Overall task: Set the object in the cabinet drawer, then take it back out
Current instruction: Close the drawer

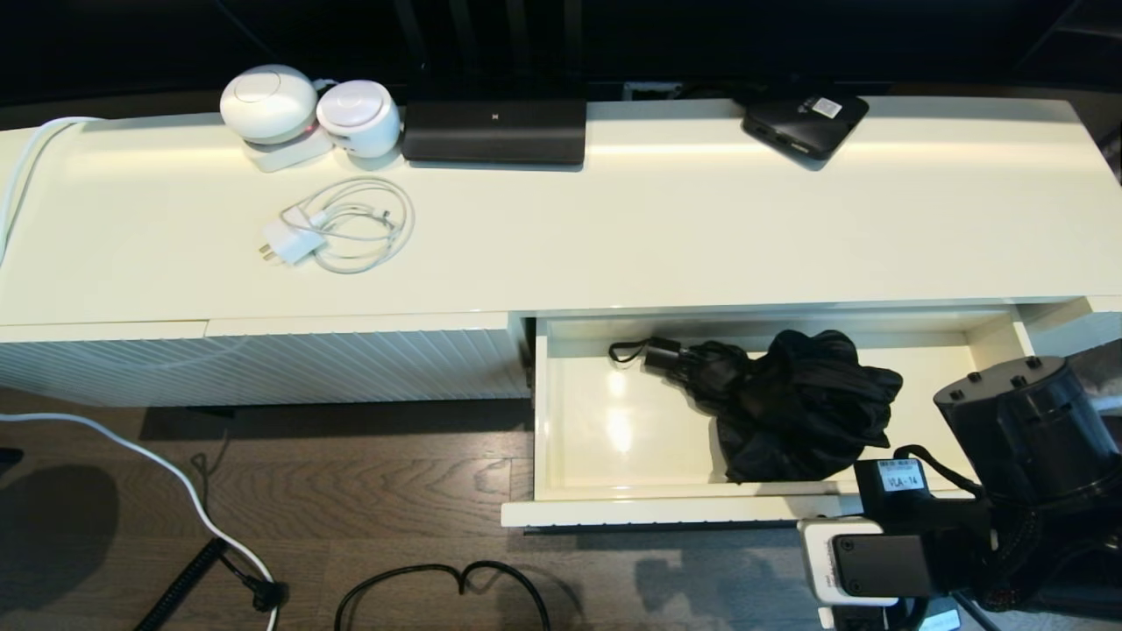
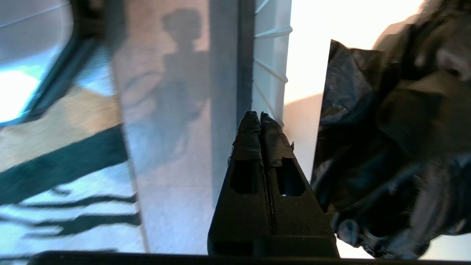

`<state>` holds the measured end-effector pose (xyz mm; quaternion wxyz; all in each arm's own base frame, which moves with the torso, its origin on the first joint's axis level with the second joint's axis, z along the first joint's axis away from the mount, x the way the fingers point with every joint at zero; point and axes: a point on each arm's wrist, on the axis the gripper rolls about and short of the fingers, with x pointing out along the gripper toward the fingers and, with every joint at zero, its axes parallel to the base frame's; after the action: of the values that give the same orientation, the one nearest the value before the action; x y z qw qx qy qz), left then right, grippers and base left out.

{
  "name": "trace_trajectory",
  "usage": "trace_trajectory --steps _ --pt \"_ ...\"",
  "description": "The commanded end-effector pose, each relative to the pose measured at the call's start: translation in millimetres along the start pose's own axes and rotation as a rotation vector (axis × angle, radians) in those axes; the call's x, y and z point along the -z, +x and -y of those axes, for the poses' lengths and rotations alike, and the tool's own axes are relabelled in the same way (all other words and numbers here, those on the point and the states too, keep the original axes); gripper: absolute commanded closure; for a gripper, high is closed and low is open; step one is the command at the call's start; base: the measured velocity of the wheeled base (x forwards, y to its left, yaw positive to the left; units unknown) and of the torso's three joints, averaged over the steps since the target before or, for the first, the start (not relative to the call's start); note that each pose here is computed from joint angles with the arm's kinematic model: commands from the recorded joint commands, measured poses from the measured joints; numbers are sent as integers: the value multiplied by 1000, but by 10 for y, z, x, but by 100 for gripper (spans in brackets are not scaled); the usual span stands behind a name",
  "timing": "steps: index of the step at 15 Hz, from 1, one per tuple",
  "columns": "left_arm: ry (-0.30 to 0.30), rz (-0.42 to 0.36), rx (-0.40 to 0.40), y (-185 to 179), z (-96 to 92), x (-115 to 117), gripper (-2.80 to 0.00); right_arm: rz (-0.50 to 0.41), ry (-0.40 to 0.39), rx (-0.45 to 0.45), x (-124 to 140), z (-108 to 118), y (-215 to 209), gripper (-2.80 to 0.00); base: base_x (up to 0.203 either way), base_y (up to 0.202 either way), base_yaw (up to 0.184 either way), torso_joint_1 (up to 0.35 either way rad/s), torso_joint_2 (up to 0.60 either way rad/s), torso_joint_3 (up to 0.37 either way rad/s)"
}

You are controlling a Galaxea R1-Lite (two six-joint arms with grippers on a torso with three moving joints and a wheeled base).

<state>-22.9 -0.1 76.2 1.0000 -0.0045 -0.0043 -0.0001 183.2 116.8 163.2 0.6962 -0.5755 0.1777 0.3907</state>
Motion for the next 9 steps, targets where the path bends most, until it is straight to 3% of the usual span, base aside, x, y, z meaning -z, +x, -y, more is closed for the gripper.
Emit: trace_trajectory --steps 1,9 --pt "1 2 -1 -1 0 0 0 -9 -4 5 14 -8 87 0 0 0 0 0 0 0" --pt "0 2 0 -1 0 0 0 16 -2 106 -12 45 165 0 0 0 0 0 0 0"
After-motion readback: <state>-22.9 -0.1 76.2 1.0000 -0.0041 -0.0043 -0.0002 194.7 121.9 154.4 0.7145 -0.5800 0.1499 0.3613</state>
